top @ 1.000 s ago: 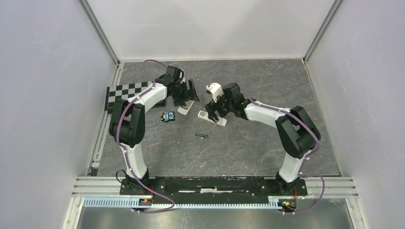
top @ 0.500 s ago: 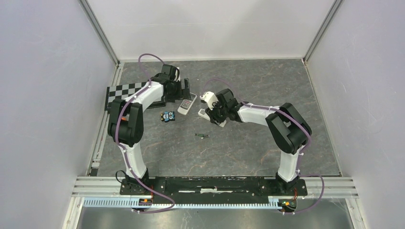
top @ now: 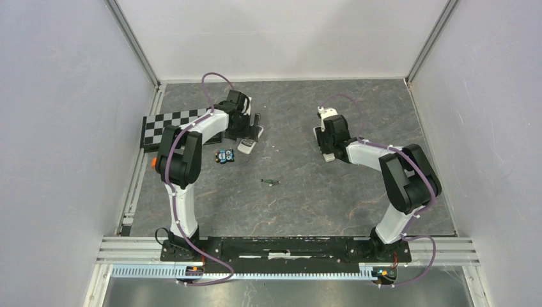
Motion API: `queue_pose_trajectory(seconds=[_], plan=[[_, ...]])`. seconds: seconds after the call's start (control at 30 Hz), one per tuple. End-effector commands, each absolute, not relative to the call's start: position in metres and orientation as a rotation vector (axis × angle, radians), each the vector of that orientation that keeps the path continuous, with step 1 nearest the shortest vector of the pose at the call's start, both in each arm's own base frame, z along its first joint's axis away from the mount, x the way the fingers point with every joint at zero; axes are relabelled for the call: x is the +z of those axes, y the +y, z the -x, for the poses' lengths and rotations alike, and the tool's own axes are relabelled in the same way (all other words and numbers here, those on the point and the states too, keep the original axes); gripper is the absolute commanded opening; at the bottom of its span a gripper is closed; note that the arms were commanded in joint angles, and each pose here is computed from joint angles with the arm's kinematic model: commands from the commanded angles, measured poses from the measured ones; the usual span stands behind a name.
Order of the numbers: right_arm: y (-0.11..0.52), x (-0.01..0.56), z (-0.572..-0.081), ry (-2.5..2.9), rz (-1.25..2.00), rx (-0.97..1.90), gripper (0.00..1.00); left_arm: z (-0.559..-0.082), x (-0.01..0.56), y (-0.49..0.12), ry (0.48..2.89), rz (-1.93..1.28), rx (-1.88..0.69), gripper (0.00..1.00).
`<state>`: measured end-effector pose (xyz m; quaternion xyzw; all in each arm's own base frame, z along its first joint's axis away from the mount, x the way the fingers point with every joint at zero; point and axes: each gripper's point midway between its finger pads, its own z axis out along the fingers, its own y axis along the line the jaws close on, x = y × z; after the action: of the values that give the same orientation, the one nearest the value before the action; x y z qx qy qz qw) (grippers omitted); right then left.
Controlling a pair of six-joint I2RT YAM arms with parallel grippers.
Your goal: Load the batteries into the remote control
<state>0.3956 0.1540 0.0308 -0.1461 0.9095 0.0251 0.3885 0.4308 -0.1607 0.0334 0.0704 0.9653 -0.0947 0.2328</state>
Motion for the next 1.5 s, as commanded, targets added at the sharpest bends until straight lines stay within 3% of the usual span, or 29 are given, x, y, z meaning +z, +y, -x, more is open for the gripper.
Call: queue_pose_trajectory(seconds=[0.0,0.1,0.23,0.53,0.77,0.93,1.03,1.27,1.47], plan=[[0.137,0.045,-0.401,2.287,0.189,0.068,0.32,-0.445,0.035,-0.162,2.618,-0.346,-0.208,1.00],[0.131,0.038,-0.394,2.327,0.156,0.060,0.34,-0.445,0.032,-0.164,2.607,-0.409,-0.195,1.00],[0.126,0.033,-0.391,2.351,0.128,0.039,0.45,-0.444,0.022,-0.155,2.634,-0.452,-0.064,0.96],[0.127,0.051,-0.397,2.356,0.109,0.033,0.79,-0.433,0.022,-0.167,2.612,-0.615,0.083,0.79],[0.155,0.070,-0.393,2.321,0.240,0.226,0.78,-0.436,0.047,-0.191,2.598,-0.482,-0.100,0.53],[0.167,0.086,-0.378,2.253,0.251,0.359,0.81,-0.438,0.073,-0.202,2.551,-0.416,-0.192,0.48],[0.187,0.113,-0.372,2.146,0.262,0.529,0.79,-0.428,0.098,-0.222,2.524,-0.368,-0.371,0.47],[0.262,0.172,-0.306,1.845,0.194,1.285,0.82,-0.395,0.164,-0.281,2.411,-0.125,-0.977,0.48],[0.295,0.214,-0.278,1.723,0.110,1.509,0.87,-0.366,0.216,-0.308,2.260,0.047,-1.409,0.48]])
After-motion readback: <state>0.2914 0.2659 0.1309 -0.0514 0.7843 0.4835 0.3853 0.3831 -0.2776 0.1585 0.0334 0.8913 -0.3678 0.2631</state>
